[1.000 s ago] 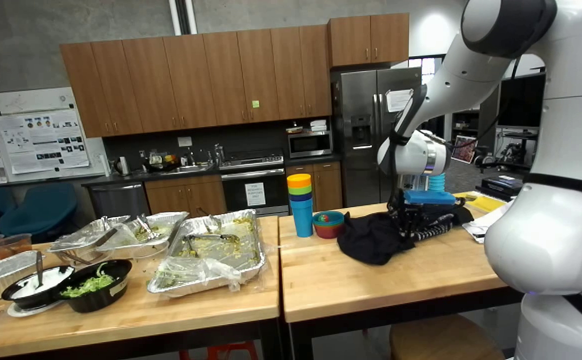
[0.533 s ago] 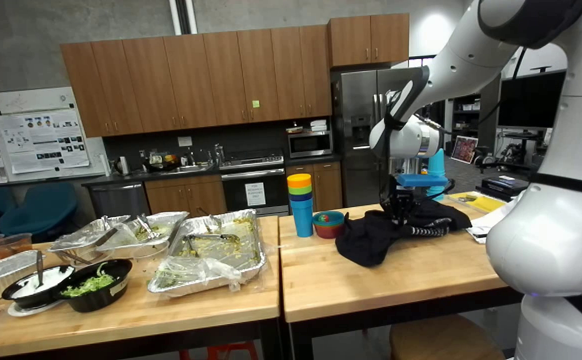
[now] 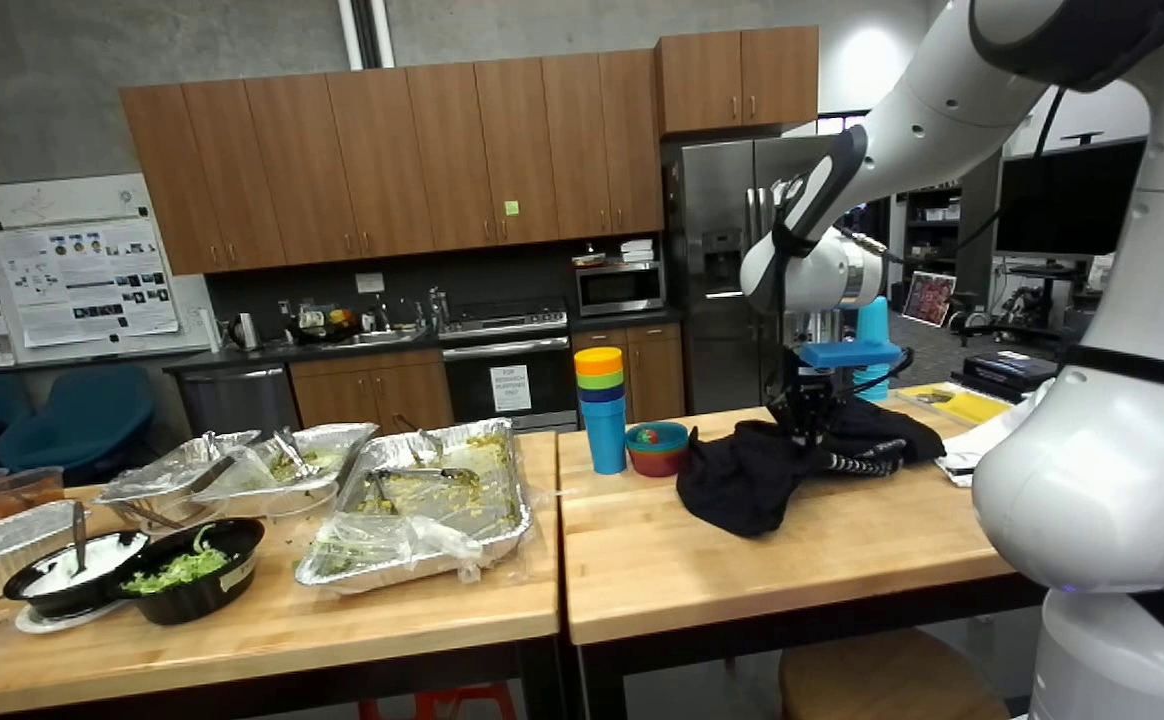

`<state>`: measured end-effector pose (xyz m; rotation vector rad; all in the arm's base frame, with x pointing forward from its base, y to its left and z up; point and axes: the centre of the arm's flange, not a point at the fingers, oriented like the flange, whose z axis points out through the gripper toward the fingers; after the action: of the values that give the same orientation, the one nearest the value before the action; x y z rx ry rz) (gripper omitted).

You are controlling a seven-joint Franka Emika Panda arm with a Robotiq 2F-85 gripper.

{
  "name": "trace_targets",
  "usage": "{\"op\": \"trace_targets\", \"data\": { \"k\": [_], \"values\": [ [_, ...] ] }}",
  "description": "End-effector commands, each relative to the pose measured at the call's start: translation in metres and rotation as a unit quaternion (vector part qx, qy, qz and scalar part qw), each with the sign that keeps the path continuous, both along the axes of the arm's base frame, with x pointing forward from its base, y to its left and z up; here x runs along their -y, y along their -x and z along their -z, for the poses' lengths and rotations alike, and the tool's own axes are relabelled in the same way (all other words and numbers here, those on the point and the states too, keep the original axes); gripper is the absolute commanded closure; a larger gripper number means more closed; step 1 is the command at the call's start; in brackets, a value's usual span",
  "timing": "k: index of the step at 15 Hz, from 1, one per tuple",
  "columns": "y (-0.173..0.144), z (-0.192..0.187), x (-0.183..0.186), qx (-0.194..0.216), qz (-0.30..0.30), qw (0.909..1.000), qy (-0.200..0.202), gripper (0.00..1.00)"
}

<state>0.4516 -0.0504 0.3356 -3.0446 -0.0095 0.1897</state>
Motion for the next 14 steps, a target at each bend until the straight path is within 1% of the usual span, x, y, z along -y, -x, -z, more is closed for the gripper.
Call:
{"op": "trace_targets", "data": {
  "k": [1, 2, 3, 4, 5, 6, 7, 8, 9, 10, 11, 12, 13, 14],
  "values": [
    [0.011, 0.000, 0.003, -0.012, -0.003, 0.9998, 0.018, 0.98],
    [0.012, 0.001, 0.004, -0.017, -0.006, 0.9996, 0.022, 0.94],
    [0.013, 0.003, 0.004, -0.019, -0.007, 0.9995, 0.024, 0.84],
    [0.015, 0.005, 0.003, -0.020, -0.009, 0.9994, 0.027, 0.83],
    [0.015, 0.006, 0.003, -0.014, -0.010, 0.9993, 0.033, 0.63],
    [0.016, 0.007, 0.004, -0.015, -0.011, 0.9992, 0.036, 0.58],
    [0.018, 0.008, 0.003, -0.016, -0.010, 0.9991, 0.037, 0.65],
    [0.017, 0.008, 0.004, -0.016, -0.012, 0.9990, 0.039, 0.45],
    [0.018, 0.009, 0.005, -0.013, -0.009, 0.9992, 0.037, 0.90],
    [0.018, 0.010, 0.004, -0.010, -0.009, 0.9992, 0.038, 0.92],
    [0.017, 0.010, 0.005, -0.009, -0.011, 0.9991, 0.040, 0.97],
    [0.019, 0.011, 0.004, -0.014, -0.010, 0.9990, 0.042, 0.86],
    [0.019, 0.011, 0.005, -0.014, -0.011, 0.9989, 0.043, 0.61],
    [0.020, 0.012, 0.005, -0.015, -0.011, 0.9989, 0.043, 0.61]
  ]
}}
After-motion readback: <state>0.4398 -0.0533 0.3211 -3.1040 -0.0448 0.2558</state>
